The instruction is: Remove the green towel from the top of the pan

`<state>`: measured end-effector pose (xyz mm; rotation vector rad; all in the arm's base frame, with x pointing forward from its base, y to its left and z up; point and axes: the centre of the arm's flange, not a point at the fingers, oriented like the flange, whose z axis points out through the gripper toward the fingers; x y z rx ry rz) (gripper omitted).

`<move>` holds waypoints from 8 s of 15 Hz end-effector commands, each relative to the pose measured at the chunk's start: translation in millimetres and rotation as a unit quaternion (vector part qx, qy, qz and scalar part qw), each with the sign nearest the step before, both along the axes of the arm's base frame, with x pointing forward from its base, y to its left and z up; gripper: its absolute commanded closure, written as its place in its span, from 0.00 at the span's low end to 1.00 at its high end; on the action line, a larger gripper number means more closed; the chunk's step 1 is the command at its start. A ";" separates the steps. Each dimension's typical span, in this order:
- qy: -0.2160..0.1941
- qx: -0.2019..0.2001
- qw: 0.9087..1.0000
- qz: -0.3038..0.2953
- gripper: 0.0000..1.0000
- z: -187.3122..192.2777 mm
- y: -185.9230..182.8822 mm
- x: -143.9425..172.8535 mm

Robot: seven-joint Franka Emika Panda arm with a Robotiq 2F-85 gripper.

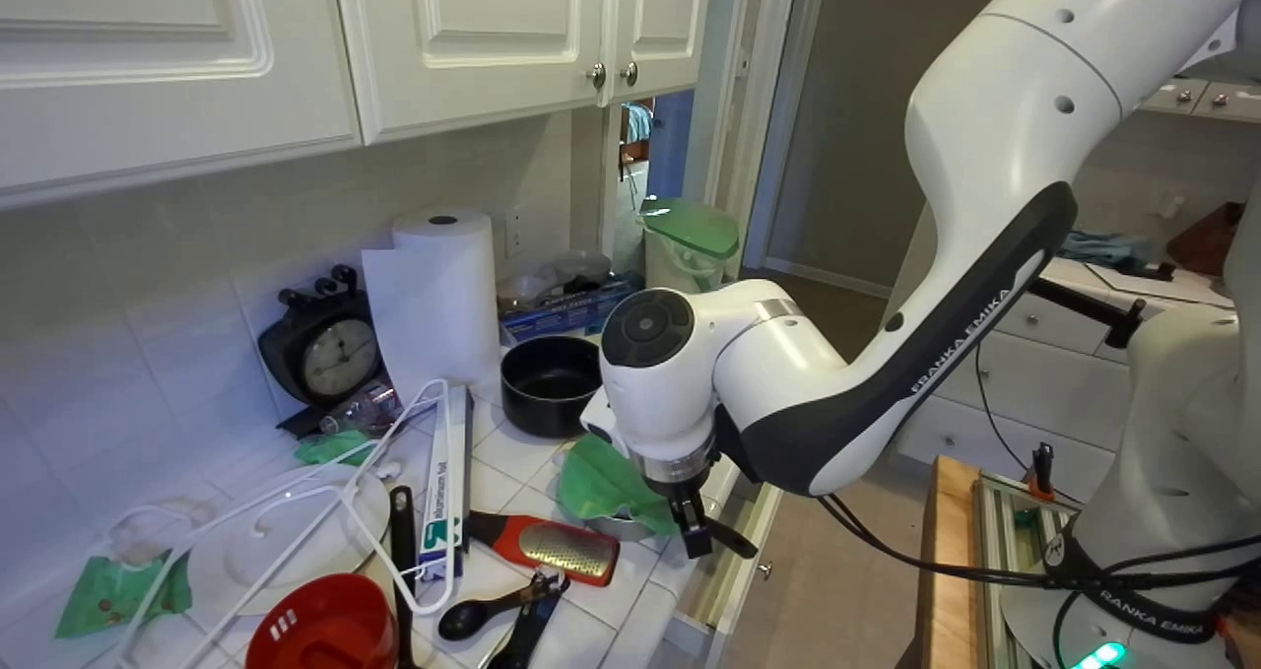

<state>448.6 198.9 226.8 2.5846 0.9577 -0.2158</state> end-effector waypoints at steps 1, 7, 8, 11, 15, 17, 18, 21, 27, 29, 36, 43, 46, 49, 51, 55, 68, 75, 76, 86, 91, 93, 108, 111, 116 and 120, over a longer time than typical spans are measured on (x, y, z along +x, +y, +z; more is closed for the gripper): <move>-0.015 -0.007 1.000 -0.003 0.04 -9.1 4.9 8.4; -0.020 -0.012 1.000 -0.005 0.55 -14.1 10.4 8.6; -0.020 -0.012 1.000 -0.006 0.63 -14.2 10.6 8.9; -0.024 -0.012 1.000 -0.010 0.79 -13.3 10.9 10.1; -0.029 -0.014 0.999 -0.011 0.96 -12.3 11.2 12.2; -0.029 -0.013 0.999 -0.011 0.70 -11.6 14.7 12.6; -0.031 -0.014 0.999 -0.008 0.68 -10.7 19.5 12.6; -0.033 -0.014 0.999 0.005 0.48 -10.3 35.0 11.1; -0.040 -0.029 0.998 0.031 0.59 -20.4 49.2 7.5; -0.042 -0.033 0.998 0.033 0.65 -24.0 50.0 6.7; -0.053 -0.040 0.997 0.035 0.99 -26.3 49.9 9.0; -0.085 -0.069 0.993 0.052 0.56 -25.4 55.8 11.4; -0.108 -0.084 0.988 0.070 0.35 -23.8 66.0 11.6; -0.123 -0.100 0.984 0.082 0.15 -26.6 70.3 11.0; -0.130 -0.109 0.982 0.083 0.02 -28.1 67.9 11.9; -0.138 -0.117 0.981 0.072 0.00 -35.1 63.2 14.1; -0.147 -0.123 0.980 0.051 0.70 -39.1 59.9 21.8; -0.154 -0.124 0.979 0.045 0.78 -37.6 61.1 23.5; -0.155 -0.124 0.979 0.044 0.83 -37.4 61.1 23.6; -0.175 -0.129 0.976 0.011 0.89 -25.8 53.2 34.7; -0.180 -0.128 0.975 -0.002 0.94 -20.3 48.3 41.0; -0.182 -0.126 0.975 -0.008 0.94 -17.0 46.4 43.2; -0.209 -0.098 0.963 -0.142 0.95 100.0 -28.3 54.8; -0.213 -0.107 0.954 -0.183 0.94 120.0 -57.2 48.4; -0.228 -0.126 0.939 -0.224 0.95 151.6 -98.1 39.6; -0.230 -0.145 0.927 -0.258 0.95 165.7 -130.1 29.0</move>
